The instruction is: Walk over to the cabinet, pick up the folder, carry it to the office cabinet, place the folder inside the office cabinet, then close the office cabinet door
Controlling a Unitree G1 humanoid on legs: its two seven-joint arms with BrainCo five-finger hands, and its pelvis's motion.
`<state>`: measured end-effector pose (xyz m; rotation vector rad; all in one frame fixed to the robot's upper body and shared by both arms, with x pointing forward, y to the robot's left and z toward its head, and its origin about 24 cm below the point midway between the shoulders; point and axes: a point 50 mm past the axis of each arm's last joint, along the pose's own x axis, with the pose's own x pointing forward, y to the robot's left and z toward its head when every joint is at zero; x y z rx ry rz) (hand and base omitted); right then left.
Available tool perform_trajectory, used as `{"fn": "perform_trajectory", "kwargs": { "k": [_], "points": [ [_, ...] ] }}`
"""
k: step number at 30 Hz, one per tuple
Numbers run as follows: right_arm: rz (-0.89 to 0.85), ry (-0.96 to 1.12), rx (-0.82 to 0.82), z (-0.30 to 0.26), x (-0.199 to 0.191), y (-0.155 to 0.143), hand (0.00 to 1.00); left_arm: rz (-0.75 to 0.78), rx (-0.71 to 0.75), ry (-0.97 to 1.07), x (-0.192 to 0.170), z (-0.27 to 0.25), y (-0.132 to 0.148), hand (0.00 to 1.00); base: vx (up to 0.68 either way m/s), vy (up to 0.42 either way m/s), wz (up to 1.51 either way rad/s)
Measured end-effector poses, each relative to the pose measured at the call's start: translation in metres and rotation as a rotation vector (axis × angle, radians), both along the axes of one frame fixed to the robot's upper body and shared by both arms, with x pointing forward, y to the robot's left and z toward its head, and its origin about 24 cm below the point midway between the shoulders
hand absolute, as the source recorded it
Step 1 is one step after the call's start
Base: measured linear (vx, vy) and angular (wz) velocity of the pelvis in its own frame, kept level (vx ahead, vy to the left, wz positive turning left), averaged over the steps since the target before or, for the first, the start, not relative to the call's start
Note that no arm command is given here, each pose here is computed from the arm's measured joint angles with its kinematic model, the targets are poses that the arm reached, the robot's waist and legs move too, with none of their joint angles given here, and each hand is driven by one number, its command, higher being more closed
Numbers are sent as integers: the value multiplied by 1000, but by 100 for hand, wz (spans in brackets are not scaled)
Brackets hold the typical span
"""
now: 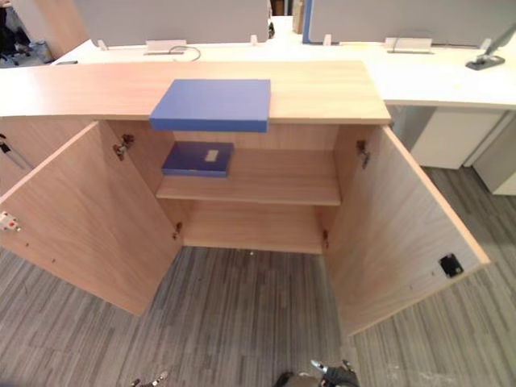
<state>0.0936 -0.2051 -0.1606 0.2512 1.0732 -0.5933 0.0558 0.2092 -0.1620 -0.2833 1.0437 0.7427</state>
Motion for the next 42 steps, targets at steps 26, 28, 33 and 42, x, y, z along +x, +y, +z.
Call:
{"fn": "perform_trajectory", "kwargs": {
  "k": [26, 28, 33, 42],
  "points": [
    [57, -20, 68, -1, 19, 34, 0, -68, 85, -14, 6, 8, 26, 0, 170, 113, -17],
    [55, -9, 72, -2, 16, 36, 0, -72, 84, -6, 5, 7, 26, 0, 23, -11, -23],
    [73, 23, 57, -4, 4, 34, 0, -68, 72, 10, 1, 5, 23, 0, -15, -9, -14],
    [92, 22, 54, -4, 4, 28, 0, -6, 25, 2, -6, 2, 19, 0, -53, 54, 0]
  ]
}}
